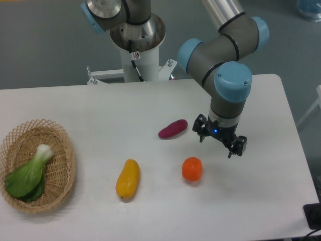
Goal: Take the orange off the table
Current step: 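Move the open gripper over the small orange and lower toward it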
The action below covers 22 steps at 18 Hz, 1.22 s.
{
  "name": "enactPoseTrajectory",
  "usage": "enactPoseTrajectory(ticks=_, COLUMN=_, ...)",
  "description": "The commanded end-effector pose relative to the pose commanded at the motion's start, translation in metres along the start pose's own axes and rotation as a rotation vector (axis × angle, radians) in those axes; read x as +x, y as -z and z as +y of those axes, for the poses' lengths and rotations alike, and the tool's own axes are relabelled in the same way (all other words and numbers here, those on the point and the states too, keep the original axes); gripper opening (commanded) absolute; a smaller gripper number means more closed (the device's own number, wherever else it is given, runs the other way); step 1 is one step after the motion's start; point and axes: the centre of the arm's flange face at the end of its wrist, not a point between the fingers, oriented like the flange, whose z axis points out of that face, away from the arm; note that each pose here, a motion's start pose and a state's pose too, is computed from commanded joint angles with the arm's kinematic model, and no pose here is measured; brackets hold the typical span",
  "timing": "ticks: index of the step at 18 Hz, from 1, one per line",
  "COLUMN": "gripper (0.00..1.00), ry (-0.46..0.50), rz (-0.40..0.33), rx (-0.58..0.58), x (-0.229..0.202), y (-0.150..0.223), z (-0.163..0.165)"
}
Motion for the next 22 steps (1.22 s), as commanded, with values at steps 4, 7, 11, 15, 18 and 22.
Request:
enactPoseTrajectory(ticks=4, gripper=1.00, ry=0.004, rz=-0.001, rx=0.010, x=-0.002, y=0.003, z=0.001)
enactPoseTrajectory(ticks=7, gripper=1.00, ry=0.041, rz=-0.002, rx=0.016, x=-0.001, y=0.012, z=0.007)
enactPoseTrajectory(ticks=11, gripper=1.00, ry=0.049, rz=0.015, rx=0.009, x=0.007, y=0.004, z=0.003)
enactPoseTrajectory(ticks=15, gripper=1.00, ry=0.065, rz=0.020, rx=0.011, x=0.013, y=-0.004, z=-0.008)
enactPoseTrajectory(ticks=18, gripper=1.00, ry=0.130, rz=-0.003, rx=0.023, x=0.014, y=-0.013, z=-0.020)
enactPoseTrajectory(ticks=22, gripper=1.00, ry=0.133, rz=0.027, rx=0.008, x=0.033, y=-0.053, z=-0.024)
